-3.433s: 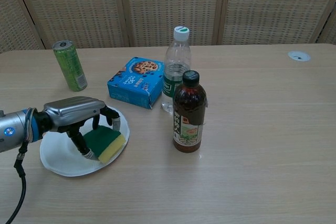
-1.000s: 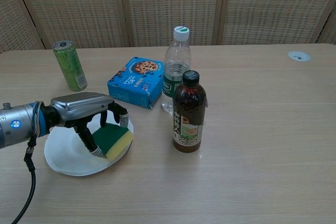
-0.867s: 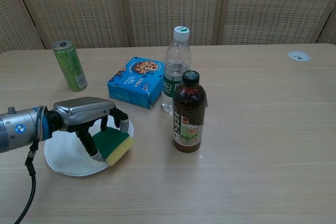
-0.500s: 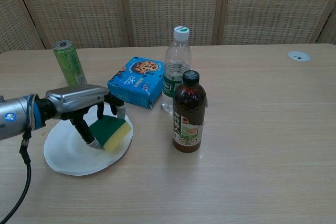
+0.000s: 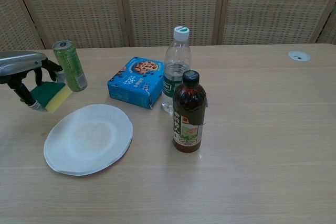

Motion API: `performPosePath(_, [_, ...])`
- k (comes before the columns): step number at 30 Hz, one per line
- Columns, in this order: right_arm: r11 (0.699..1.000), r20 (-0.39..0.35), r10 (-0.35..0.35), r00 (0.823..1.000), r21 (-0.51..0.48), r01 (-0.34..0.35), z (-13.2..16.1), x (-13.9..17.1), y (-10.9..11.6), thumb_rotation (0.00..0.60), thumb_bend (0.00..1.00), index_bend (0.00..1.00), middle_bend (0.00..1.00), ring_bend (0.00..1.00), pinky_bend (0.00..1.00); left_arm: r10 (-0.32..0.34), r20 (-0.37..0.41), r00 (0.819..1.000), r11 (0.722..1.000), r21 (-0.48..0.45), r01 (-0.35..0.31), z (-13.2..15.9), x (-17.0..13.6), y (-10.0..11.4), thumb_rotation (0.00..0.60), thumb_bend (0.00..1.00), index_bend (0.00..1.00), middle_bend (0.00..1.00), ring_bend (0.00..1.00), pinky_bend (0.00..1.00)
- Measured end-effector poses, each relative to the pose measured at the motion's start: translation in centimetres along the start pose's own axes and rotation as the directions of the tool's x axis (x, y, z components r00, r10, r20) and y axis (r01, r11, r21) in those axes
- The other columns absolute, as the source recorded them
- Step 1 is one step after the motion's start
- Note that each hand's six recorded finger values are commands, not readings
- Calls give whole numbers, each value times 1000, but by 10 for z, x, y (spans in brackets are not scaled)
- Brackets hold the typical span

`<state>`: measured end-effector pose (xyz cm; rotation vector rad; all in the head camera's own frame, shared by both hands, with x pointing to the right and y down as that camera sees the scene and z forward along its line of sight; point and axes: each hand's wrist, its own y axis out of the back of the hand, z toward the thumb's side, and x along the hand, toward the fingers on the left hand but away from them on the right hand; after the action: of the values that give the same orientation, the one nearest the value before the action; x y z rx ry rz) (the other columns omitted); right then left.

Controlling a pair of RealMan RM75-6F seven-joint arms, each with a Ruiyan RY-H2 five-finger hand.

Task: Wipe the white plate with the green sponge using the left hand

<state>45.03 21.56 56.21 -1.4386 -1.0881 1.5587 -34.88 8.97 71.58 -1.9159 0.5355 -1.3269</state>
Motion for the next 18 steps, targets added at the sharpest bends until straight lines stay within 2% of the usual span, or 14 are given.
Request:
performPosePath(4, [1000,-1,6,1000,9,-6,2,0,-3,600,0,0,0,0,0,-47,-93,995,997,49,52,-39,-4,-18,600,117,495,392,307,421])
performPosePath(8, [1000,0,10,1000,15,-10,2,-1,-5,600,0,0,0,0,0,-91,-142,986,992,77,103,-59,-8,-38,600,117,494,392,307,421])
performPosePath(13, [1000,5,11,1000,19,-11,1,-1,-5,600,0,0,0,0,0,-146,-138,980,980,116,162,-58,-8,-64,600,117,495,392,307,420])
performPosePath(18, [1000,8,9,1000,15,-10,0,-2,-4,600,0,0,0,0,0,-160,-95,982,969,174,175,-43,-2,-75,600,117,494,391,307,420])
